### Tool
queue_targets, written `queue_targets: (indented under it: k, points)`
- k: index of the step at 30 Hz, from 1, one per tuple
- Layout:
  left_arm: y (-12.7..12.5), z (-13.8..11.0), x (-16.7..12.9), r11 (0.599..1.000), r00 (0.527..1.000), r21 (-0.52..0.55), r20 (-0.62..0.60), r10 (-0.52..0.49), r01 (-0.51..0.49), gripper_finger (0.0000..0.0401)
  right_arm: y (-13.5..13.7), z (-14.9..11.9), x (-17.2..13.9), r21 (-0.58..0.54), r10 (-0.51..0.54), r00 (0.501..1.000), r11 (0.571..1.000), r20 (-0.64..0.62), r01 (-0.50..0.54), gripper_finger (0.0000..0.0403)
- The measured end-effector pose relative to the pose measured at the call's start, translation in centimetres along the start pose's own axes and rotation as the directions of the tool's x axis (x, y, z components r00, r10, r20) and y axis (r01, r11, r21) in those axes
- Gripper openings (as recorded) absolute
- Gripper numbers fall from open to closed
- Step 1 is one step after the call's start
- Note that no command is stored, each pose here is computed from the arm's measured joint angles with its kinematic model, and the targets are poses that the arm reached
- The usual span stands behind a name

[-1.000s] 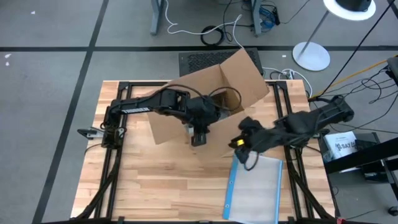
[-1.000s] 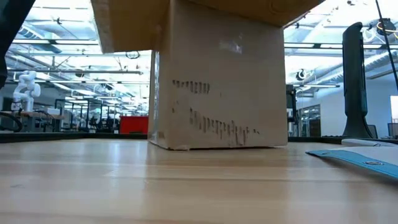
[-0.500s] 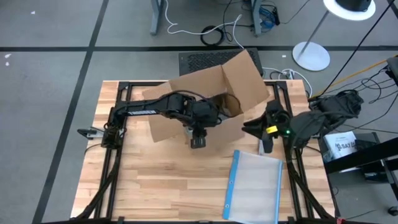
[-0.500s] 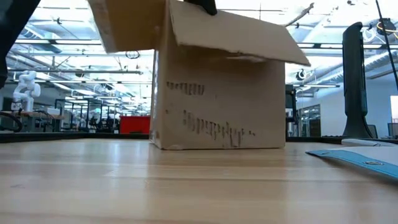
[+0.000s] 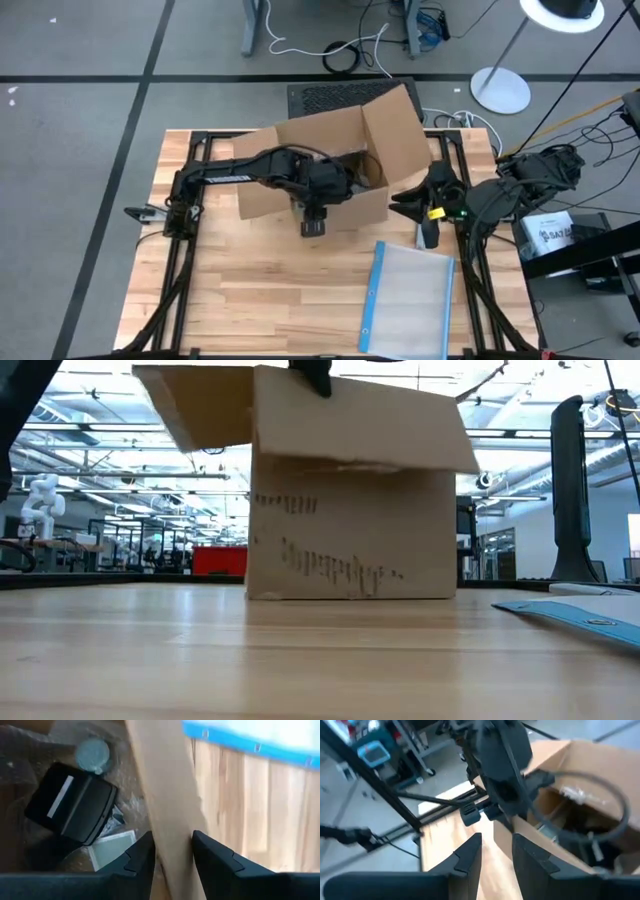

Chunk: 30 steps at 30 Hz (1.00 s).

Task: Unpack boxes
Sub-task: Open the cardboard box using the gray cutter

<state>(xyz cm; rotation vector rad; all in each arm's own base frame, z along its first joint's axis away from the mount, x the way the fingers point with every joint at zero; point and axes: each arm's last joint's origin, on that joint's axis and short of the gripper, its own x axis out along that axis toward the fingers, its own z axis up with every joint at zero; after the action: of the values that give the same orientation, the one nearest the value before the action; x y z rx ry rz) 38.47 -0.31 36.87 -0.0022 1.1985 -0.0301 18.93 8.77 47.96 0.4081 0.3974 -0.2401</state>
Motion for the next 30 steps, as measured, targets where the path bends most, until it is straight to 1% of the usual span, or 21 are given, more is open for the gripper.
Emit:
queue_targets:
  k: [2, 4, 6, 7, 9, 11, 13, 16, 19, 21, 24, 25, 27, 30]
  points:
    - [-0.3, -0.2, 0.5, 0.999, 1.000, 0.047, -0.028, 0.014, -0.013, 0.0110, 0.0, 0.0, 0.0, -0.075, -0.001, 1.000, 0.997, 0.000, 0.001, 0.0098]
    - [-0.5, -0.3, 1.0, 0.995, 0.999, 0.098, -0.041, 0.035, -0.031, 0.0073, 0.0, 0.0, 0.0, -0.146, -0.006, 1.000, 0.989, 0.004, 0.007, 0.0098]
    - [-0.7, -0.6, 1.1, 0.991, 0.997, 0.119, -0.056, 0.061, -0.054, 0.0028, -0.3, 0.3, 0.0, -0.221, -0.033, 0.999, 0.975, 0.022, 0.037, 0.0098]
    - [-0.6, -0.6, 1.1, 0.991, 0.996, 0.121, -0.064, 0.070, -0.061, 0.0018, -0.5, 0.7, -0.3, -0.245, -0.043, 0.998, 0.968, 0.039, 0.051, 0.0099]
    - [-0.7, -0.6, 1.2, 0.987, 0.995, 0.144, -0.065, 0.076, -0.066, 0.0015, -0.8, 1.9, -1.1, -0.254, -0.046, 0.996, 0.965, 0.082, 0.065, 0.0103]
    - [-0.9, -0.6, 1.2, 0.982, 0.994, 0.173, -0.065, 0.083, -0.071, 0.0013, -1.3, 3.3, -2.1, -0.234, -0.042, 0.991, 0.970, 0.125, 0.071, 0.0107]
    - [-1.2, -0.7, 1.2, 0.977, 0.994, 0.204, -0.067, 0.085, -0.070, 0.0013, -2.0, 4.3, -2.6, -0.236, -0.049, 0.991, 0.969, 0.122, 0.077, 0.0113]
    - [-1.6, -0.7, 1.2, 0.970, 0.994, 0.233, -0.068, 0.086, -0.068, 0.0013, -3.2, 5.1, -2.1, -0.213, -0.095, 0.995, 0.972, 0.037, 0.101, 0.0121]
    - [-2.0, -0.7, 1.3, 0.963, 0.994, 0.260, -0.068, 0.086, -0.065, 0.0012, -3.8, 4.9, -0.3, -0.224, -0.147, 0.983, 0.967, -0.111, 0.119, 0.0127]
    - [-2.3, -0.7, 1.3, 0.959, 0.994, 0.277, -0.068, 0.088, -0.066, 0.0012, -4.0, 4.5, 1.3, -0.242, -0.169, 0.959, 0.964, -0.227, 0.113, 0.0131]
    - [-2.6, -0.7, 1.3, 0.955, 0.994, 0.290, -0.069, 0.087, -0.064, 0.0012, -4.7, 3.9, 3.6, -0.290, -0.241, 0.895, 0.948, -0.375, 0.134, 0.0136]
    - [-2.7, -0.7, 1.3, 0.954, 0.994, 0.294, -0.069, 0.087, -0.063, 0.0012, -5.0, 3.7, 4.3, -0.306, -0.269, 0.874, 0.941, -0.405, 0.148, 0.0138]
    - [-2.9, -0.8, 1.2, 0.949, 0.994, 0.308, -0.067, 0.086, -0.061, 0.0012, -5.2, 3.8, 5.8, -0.326, -0.281, 0.861, 0.934, -0.423, 0.145, 0.0140]
    - [-3.3, -0.9, 1.0, 0.943, 0.995, 0.329, -0.063, 0.071, -0.047, 0.0012, -5.3, 3.6, 7.6, -0.381, -0.272, 0.841, 0.920, -0.467, 0.086, 0.0141]
